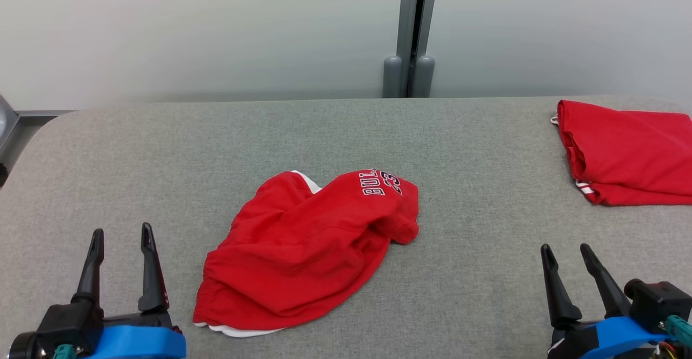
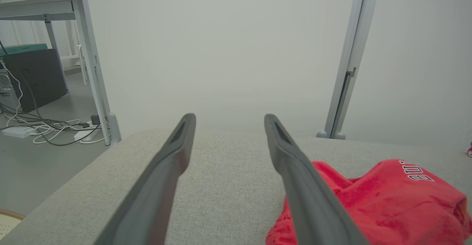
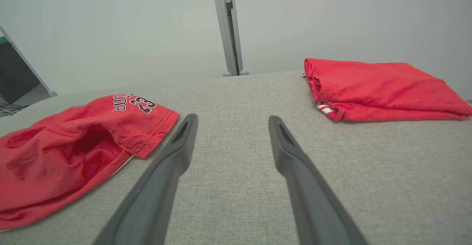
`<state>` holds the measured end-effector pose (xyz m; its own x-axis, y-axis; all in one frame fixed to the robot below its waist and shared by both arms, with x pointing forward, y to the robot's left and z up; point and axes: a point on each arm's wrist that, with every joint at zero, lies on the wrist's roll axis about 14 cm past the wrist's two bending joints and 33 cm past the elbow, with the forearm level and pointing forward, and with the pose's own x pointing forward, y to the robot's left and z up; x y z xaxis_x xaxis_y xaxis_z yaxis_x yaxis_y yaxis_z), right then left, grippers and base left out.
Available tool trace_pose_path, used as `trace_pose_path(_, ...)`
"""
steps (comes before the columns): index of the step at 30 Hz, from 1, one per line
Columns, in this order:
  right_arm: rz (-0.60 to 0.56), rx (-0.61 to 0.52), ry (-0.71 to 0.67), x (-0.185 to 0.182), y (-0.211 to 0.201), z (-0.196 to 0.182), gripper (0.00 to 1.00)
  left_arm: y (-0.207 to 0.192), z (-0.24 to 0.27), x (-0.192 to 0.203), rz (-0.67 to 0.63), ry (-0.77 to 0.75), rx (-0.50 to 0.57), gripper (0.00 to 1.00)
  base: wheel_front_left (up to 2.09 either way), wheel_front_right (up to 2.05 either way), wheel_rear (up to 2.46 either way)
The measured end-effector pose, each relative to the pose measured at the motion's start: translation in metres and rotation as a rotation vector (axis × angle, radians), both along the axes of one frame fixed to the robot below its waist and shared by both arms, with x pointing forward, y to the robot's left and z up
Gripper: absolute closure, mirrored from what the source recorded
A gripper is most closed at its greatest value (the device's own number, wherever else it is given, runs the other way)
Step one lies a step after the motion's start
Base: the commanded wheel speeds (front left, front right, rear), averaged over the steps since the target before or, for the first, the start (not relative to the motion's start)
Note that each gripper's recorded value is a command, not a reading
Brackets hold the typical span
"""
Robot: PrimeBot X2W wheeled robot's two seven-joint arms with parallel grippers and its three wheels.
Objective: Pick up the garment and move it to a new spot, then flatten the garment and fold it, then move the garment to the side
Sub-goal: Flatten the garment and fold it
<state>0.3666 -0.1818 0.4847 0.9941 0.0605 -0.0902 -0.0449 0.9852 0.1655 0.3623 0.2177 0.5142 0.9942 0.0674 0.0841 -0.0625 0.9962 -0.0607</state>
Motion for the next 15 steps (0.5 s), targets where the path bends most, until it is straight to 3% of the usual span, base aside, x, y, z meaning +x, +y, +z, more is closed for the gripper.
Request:
trace_pose_path(8, 0.033, 0.002, 0.018, 0.0, 0.011, -0.004, 0.0, 0.0, -0.006, -0.006, -0.004, 0.015, 0.01, 0.0, 0.0, 0.0, 0.0)
trace_pose_path(15, 0.174, 0.021, 0.022, 0.007, 0.059, -0.005, 0.0, -0.001, -0.01, -0.01, -0.001, 0.025, 0.0, 0.0, 0.0, 0.0, 0.0)
